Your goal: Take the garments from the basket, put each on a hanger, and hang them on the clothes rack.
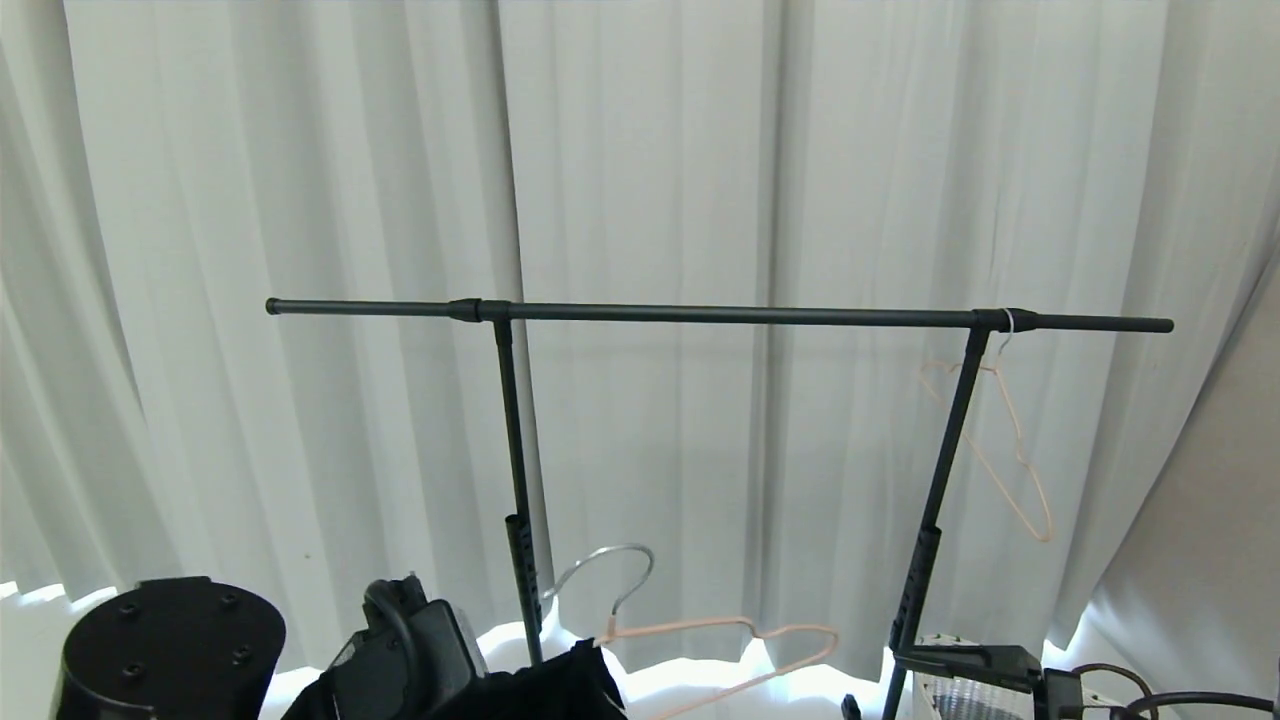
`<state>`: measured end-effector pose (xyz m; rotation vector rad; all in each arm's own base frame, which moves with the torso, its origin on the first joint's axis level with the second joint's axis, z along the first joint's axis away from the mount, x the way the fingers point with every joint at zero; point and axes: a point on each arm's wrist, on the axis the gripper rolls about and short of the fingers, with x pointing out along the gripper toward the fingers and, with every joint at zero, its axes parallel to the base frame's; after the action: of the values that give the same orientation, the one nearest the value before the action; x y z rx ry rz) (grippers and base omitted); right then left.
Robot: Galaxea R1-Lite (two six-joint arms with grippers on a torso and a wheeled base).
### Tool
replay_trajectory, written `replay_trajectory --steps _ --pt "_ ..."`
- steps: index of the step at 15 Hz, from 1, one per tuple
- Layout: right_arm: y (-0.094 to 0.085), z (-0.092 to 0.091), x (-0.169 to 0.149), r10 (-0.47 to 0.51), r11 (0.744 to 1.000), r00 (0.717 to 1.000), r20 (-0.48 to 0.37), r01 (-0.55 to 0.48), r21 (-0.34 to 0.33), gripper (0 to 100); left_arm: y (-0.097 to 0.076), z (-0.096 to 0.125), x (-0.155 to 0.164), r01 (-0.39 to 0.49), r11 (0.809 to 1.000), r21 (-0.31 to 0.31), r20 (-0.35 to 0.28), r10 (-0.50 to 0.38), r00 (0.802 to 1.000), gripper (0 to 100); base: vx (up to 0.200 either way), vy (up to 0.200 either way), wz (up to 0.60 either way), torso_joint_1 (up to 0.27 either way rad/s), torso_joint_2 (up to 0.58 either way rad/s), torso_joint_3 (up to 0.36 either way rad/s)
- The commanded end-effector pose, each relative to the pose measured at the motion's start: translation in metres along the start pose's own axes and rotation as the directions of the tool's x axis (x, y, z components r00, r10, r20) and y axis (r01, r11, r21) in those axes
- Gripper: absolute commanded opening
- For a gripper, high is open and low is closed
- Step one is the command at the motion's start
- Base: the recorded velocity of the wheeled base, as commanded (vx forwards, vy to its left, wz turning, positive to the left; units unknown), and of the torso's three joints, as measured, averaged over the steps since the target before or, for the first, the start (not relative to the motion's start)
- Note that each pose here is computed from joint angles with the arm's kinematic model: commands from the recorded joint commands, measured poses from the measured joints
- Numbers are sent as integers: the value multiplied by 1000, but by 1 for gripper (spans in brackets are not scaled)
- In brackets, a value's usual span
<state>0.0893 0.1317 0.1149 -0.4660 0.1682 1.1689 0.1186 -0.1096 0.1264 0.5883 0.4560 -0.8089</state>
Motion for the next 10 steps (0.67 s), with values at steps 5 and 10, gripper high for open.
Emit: replay_trajectory --steps 5,10 --pt "-6 -6 26 10 987 996 -87 5 162 100 29 24 -10 -237 968 -87 169 248 954 0 0 0 0 0 0 0" --pt "-16 36 109 -177 864 980 -88 198 463 100 38 43 -14 -256 956 -140 230 283 931 0 0 0 0 0 0 0"
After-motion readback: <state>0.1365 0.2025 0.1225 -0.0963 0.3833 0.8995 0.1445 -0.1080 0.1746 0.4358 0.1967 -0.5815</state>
